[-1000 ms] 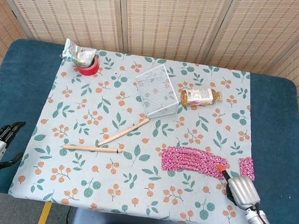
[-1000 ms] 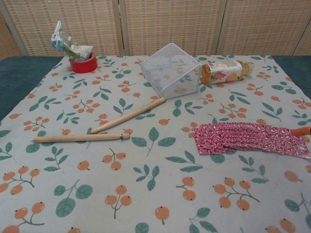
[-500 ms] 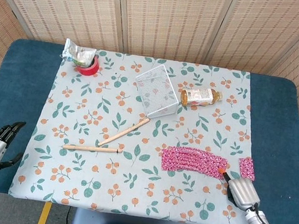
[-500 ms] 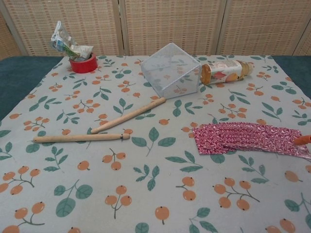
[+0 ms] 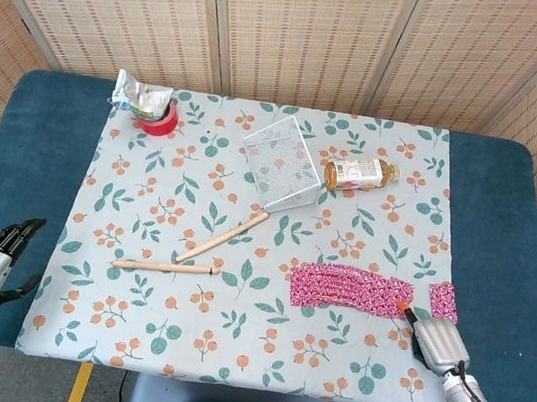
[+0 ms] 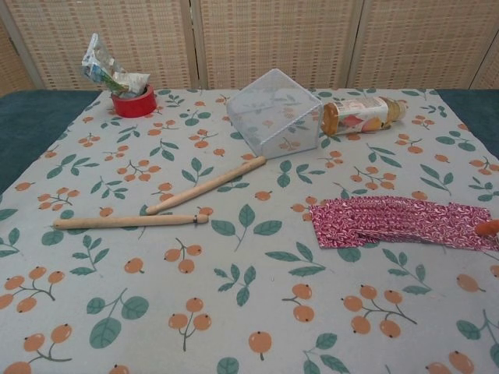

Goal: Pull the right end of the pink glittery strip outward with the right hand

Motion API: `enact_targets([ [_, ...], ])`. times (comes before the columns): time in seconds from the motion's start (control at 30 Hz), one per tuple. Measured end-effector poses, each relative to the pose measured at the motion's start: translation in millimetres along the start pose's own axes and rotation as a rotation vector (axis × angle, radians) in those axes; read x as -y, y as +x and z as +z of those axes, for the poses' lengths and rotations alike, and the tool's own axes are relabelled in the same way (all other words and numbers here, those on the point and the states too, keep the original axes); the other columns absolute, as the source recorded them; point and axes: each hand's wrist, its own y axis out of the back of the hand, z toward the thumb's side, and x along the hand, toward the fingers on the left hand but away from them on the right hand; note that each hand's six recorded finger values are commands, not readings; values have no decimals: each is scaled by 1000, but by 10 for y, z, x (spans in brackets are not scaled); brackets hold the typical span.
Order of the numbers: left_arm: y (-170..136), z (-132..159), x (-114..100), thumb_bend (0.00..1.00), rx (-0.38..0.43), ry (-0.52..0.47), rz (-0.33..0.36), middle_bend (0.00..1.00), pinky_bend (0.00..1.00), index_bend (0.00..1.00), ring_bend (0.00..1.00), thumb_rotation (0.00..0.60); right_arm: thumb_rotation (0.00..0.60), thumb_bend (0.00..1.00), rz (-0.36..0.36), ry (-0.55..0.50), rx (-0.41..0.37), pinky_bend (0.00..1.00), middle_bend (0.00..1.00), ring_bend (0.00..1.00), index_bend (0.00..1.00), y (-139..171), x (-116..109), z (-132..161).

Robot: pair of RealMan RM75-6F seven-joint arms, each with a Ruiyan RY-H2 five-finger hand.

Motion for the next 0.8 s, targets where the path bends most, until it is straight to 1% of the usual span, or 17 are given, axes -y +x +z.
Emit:
enact_targets([
  [0.2,-1,3,-1,302,0,0,1,146,491,75,207,600,600,918,23,33,2,747,862,759,403,84,14,-31],
  [0.33,-6,7,-5,300,2,0,3,145,491,76,207,600,600,918,48,73,14,747,862,759,467,153,37,-82],
  [0.47,-5,8,-3,300,2,1,2,145,491,76,206,600,600,918,68,110,39,747,862,759,509,258,43,-166],
  [0.8,-6,13,-4,301,3,3,2,145,490,76,207,600,600,918,106,147,73,747,862,759,595,453,57,-271],
])
